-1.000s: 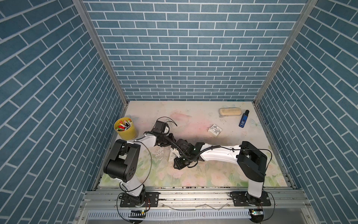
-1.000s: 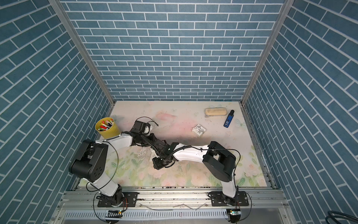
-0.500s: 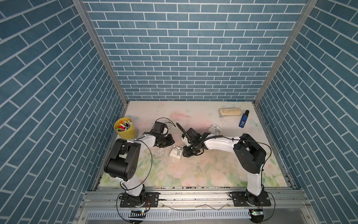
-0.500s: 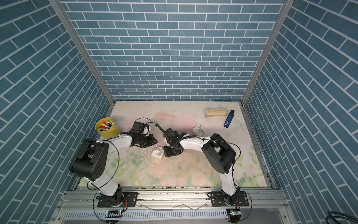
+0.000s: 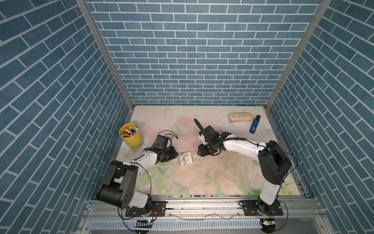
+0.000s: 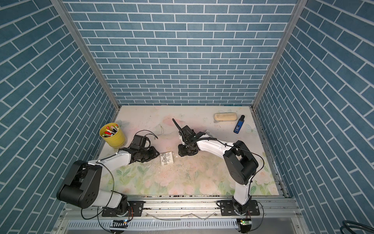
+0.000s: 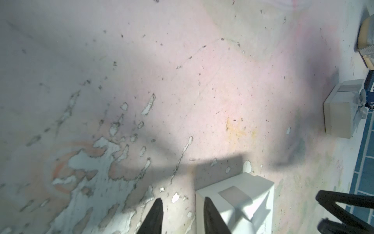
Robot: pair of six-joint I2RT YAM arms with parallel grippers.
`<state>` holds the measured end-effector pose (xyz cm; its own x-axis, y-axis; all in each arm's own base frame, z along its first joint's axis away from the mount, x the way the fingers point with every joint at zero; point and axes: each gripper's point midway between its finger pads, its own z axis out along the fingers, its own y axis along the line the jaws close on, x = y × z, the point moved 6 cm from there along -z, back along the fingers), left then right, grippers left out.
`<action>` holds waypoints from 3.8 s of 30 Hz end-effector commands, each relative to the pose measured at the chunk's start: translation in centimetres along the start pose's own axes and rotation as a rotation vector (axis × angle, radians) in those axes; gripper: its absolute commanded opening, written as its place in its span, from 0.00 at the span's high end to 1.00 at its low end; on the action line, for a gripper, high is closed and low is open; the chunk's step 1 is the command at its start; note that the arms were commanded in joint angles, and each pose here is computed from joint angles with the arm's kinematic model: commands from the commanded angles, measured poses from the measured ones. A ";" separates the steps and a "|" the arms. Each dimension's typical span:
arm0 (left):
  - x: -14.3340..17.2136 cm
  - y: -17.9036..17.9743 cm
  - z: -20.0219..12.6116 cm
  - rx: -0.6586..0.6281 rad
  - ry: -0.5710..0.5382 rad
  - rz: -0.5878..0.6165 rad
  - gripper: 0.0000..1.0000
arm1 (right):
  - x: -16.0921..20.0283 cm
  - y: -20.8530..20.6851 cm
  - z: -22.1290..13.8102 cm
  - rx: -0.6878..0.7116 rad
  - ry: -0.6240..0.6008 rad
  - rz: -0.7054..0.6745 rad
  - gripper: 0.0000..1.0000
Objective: Take the necklace out of the lift-off lid jewelry box
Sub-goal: Adjust the jewelry box at the center of the board, then pick up the jewelry box from the center of the board.
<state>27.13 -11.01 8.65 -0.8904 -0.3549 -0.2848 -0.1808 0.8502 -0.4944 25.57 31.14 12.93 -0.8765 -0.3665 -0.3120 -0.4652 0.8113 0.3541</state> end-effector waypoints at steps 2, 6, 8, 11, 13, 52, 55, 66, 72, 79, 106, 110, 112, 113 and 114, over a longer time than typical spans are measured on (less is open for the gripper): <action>0.1 0.4 -0.7 -0.033 -0.026 0.017 0.63 | 0.1 0.8 -1.8 0.000 0.005 -0.062 0.45; 0.3 0.4 -1.0 -0.032 -0.021 0.045 0.63 | 0.5 1.2 -2.0 0.002 0.016 0.029 0.45; 0.2 0.5 -1.3 -0.044 -0.033 0.064 0.63 | 1.3 2.2 -1.8 -0.022 0.001 0.067 0.45; 0.1 0.1 -1.2 -0.022 -0.017 0.075 0.64 | 2.2 4.2 -1.2 -0.040 -0.003 0.027 0.43; 0.5 0.0 -0.8 0.006 0.002 0.059 0.66 | 2.4 4.6 -0.8 0.009 0.023 -0.031 0.44; -0.2 -1.6 -0.2 0.012 -0.061 0.082 0.49 | -1.2 3.9 -1.7 0.042 0.155 -0.644 0.01; 0.1 -0.3 -0.8 0.050 -0.067 0.028 0.45 | -1.4 4.6 -0.4 0.021 0.174 -0.726 0.01; 0.8 1.8 -2.4 0.019 -0.091 -0.005 0.41 | -1.8 6.3 2.9 -0.112 0.254 -0.805 0.01; 0.9 2.2 -2.6 0.004 -0.085 -0.005 0.40 | -1.5 6.9 3.9 -0.148 0.277 -0.805 0.01; 0.8 2.5 -2.8 -0.006 -0.090 -0.009 0.39 | -1.4 6.1 6.2 -0.058 0.300 -0.789 0.01; 0.5 2.8 -3.5 -0.014 -0.105 0.023 0.34 | -0.5 6.2 7.4 -0.071 0.323 -0.758 0.12; 0.3 2.5 -3.7 -0.005 -0.111 0.046 0.33 | -0.4 5.8 7.6 -0.042 0.336 -0.750 0.15; 0.2 2.3 -3.9 -0.003 -0.115 0.068 0.27 | -0.5 5.5 7.6 -0.025 0.339 -0.739 0.19; 0.0 2.2 -4.1 -0.006 -0.120 0.081 0.22 | -0.6 5.4 7.5 -0.022 0.335 -0.733 0.21; -0.1 2.2 -4.4 -0.009 -0.128 0.099 0.07 | -0.8 5.3 7.4 -0.022 0.332 -0.720 0.23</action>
<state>24.87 -7.70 10.30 -0.8467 -0.3462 -0.4041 -0.1311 0.8717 -0.4722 24.88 39.75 9.23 -0.3331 -0.9108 -0.2440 -0.9391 0.2971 0.1729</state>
